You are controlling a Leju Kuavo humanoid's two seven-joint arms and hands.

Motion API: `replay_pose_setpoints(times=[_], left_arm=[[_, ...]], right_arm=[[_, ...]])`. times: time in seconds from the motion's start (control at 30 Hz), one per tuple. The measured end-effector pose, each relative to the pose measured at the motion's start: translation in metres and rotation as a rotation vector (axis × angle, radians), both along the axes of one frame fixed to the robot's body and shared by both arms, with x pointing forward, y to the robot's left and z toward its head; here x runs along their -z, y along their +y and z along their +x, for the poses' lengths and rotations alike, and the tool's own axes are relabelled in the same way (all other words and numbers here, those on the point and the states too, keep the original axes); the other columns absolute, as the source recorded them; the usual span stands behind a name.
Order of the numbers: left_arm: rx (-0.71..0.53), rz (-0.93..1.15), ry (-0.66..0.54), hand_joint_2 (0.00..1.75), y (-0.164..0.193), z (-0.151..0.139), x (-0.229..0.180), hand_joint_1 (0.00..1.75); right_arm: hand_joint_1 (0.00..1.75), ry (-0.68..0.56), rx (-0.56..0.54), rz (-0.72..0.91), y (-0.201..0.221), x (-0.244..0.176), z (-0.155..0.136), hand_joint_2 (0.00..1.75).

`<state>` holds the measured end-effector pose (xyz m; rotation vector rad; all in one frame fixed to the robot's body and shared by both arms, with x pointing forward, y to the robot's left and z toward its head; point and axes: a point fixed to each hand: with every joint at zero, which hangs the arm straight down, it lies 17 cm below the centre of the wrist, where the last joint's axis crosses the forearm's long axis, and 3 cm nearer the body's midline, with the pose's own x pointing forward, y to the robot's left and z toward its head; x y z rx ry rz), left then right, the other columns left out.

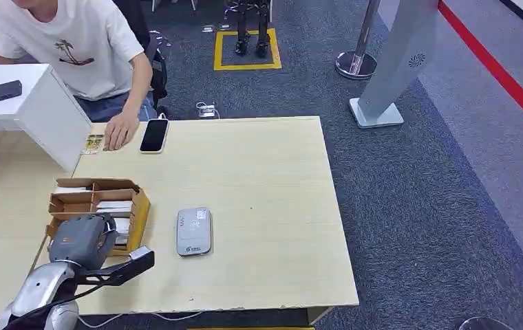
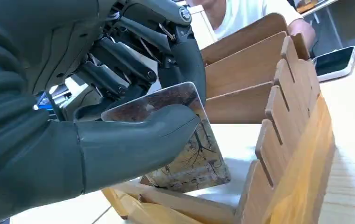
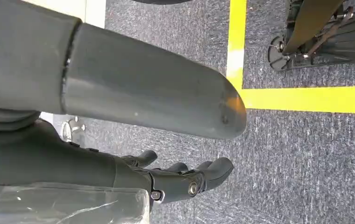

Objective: Pass the card to the sensor for recognition and then transmit it.

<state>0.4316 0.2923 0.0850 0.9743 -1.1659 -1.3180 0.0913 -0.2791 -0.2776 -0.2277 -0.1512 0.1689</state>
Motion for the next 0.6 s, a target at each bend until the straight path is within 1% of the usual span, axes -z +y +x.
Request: replay_pose_setpoints(times=[0.3, 0.6], left_arm=[[-0.007, -0.016, -0.013, 1.75, 0.002, 0.004, -0.006, 1.75], [-0.006, -0.020, -0.048, 1.75, 0.002, 0.015, -0.022, 1.75]], right_arm=[[0.00, -0.001, 0.000, -0.001, 0.000, 0.000, 0.000, 0.00], [0.00, -0.003, 0.000, -0.003, -0.001, 0.000, 0.001, 0.00]])
